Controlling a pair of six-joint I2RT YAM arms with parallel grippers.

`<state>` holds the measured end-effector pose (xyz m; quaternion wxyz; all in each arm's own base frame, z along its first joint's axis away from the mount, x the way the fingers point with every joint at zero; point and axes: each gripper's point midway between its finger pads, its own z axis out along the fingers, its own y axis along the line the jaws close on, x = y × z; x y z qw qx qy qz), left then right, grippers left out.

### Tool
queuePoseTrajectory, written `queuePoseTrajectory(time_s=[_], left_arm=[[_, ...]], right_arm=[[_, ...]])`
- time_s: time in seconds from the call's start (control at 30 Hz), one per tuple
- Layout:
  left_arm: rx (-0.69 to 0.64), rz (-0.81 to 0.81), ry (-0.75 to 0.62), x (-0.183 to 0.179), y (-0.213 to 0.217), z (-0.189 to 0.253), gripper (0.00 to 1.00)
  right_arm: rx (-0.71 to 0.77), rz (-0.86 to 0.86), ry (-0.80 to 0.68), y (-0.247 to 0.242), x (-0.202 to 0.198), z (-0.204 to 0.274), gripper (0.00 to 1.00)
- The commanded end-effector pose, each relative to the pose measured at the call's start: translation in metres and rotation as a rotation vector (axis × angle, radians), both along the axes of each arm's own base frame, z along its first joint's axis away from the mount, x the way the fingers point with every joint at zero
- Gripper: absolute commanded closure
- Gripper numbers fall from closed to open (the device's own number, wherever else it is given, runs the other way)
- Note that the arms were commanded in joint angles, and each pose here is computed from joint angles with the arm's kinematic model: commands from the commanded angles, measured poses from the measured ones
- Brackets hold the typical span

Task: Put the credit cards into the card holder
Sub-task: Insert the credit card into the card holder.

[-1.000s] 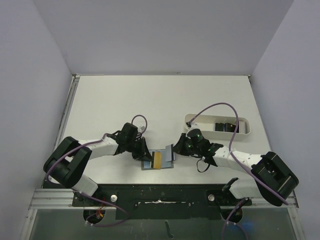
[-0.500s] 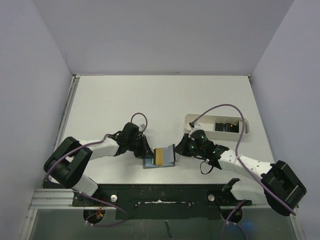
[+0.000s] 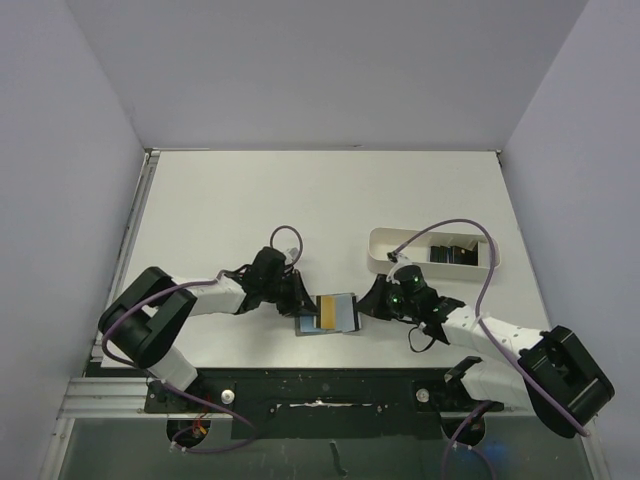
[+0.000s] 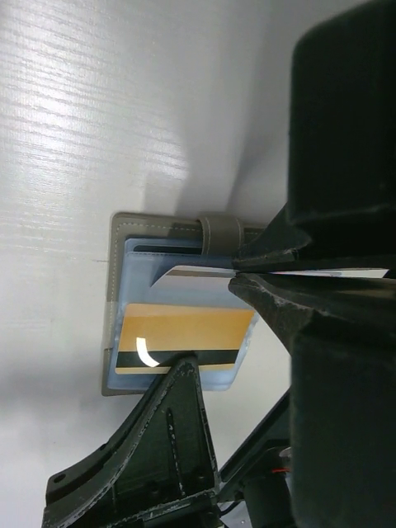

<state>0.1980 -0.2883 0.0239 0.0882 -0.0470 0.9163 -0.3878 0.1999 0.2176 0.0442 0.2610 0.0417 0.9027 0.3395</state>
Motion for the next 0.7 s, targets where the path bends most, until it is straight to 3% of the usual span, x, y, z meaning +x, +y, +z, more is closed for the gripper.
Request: queuePoseTrajectory(time_s=[0.0,0.4,0.67], left_arm=[[0.025,0.011,-0.026,0.007,-0.008,-0.009,1.0],[0.017,0.078,-0.065,0.013,-0.022,-0.01,1.0],[0.042,0.061,-0.067,0.013,-0.021,-0.011,1.0]], right_arm=[[0.01,0.024,-0.011,0.003,0.002,-0.004,1.0],[0.042,-0.028,-0.012,-0.002,-0.004,-0.005,1.0],[-0.216,-0.105,-0.092,-0.048,0.008,0.041,1.0]])
